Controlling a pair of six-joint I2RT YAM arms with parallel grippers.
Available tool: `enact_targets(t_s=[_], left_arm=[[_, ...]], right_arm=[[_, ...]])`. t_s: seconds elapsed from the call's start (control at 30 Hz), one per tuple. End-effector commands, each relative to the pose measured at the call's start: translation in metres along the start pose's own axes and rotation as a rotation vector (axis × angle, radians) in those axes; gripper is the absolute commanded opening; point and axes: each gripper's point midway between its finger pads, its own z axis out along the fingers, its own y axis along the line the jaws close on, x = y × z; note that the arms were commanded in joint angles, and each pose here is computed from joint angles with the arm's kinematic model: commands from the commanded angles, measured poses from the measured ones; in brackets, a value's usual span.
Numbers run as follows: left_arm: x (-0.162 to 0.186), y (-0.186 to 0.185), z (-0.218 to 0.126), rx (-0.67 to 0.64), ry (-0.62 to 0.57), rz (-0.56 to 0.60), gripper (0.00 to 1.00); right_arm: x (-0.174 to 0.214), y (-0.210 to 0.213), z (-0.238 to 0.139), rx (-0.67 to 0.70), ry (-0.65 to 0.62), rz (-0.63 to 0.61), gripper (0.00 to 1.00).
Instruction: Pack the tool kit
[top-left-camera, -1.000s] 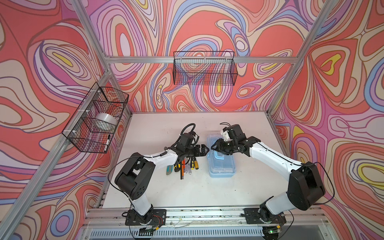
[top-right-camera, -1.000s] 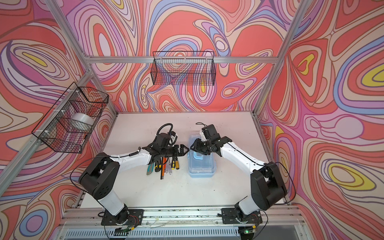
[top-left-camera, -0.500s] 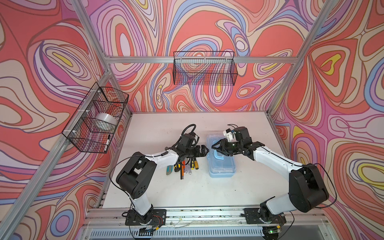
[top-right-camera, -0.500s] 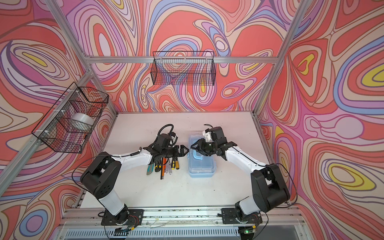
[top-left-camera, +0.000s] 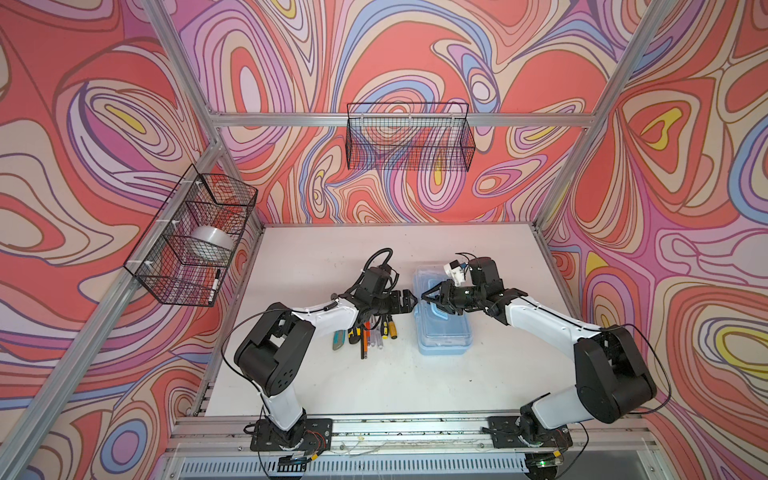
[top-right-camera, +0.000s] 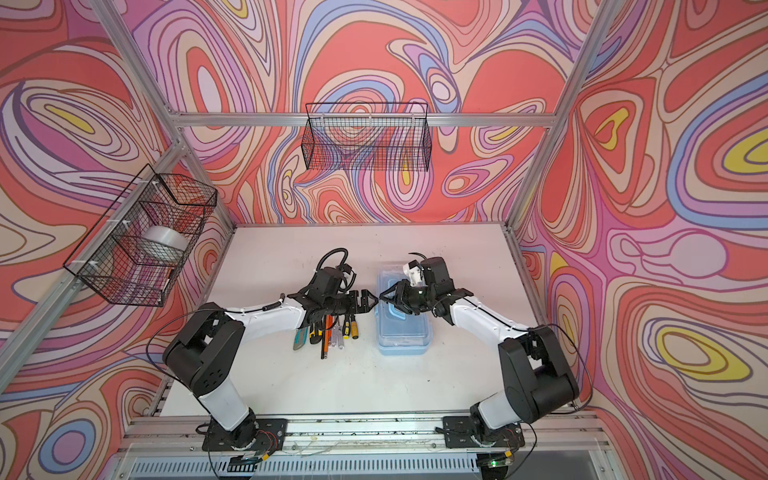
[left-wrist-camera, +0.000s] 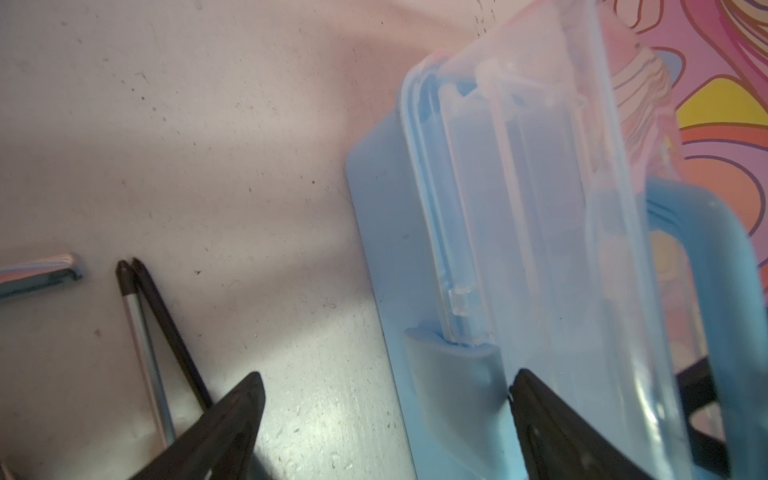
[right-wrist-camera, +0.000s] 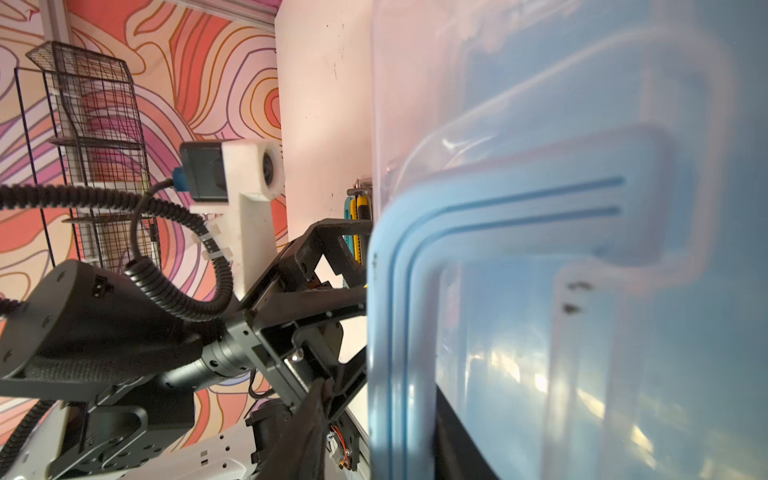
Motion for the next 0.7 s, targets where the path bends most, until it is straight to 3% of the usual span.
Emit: enact_targets(t_s=[0.0,0.23,0.33,0.5,0.67], left_arm=[[-0.003,-0.027,0.003,0.079,-0.003,0.030,0.93],[-0.004,-0.024,-0.005,0.056,-0.016,0.050,0.93],[-0.006,-0.027,-0.009,0.062,-0.023,0.058,0.93],[-0.008,-0.031,-0.018,0.075,-0.039,0.067,0.92],[-0.017,-0.032,-0.035,0.122,-0.072,0.039,0.92]], right_arm=[[0.023,-0.018,0.011,0.024,0.074,0.042,0.29],[0.017,-0.020,-0.002,0.085,0.015,-0.004,0.27],[0.014,-0.019,-0.006,0.103,0.003,-0.032,0.00],[0.009,-0.004,-0.009,0.055,-0.001,-0.090,0.00],[-0.004,0.036,-0.022,-0.172,0.000,-0.147,0.00]])
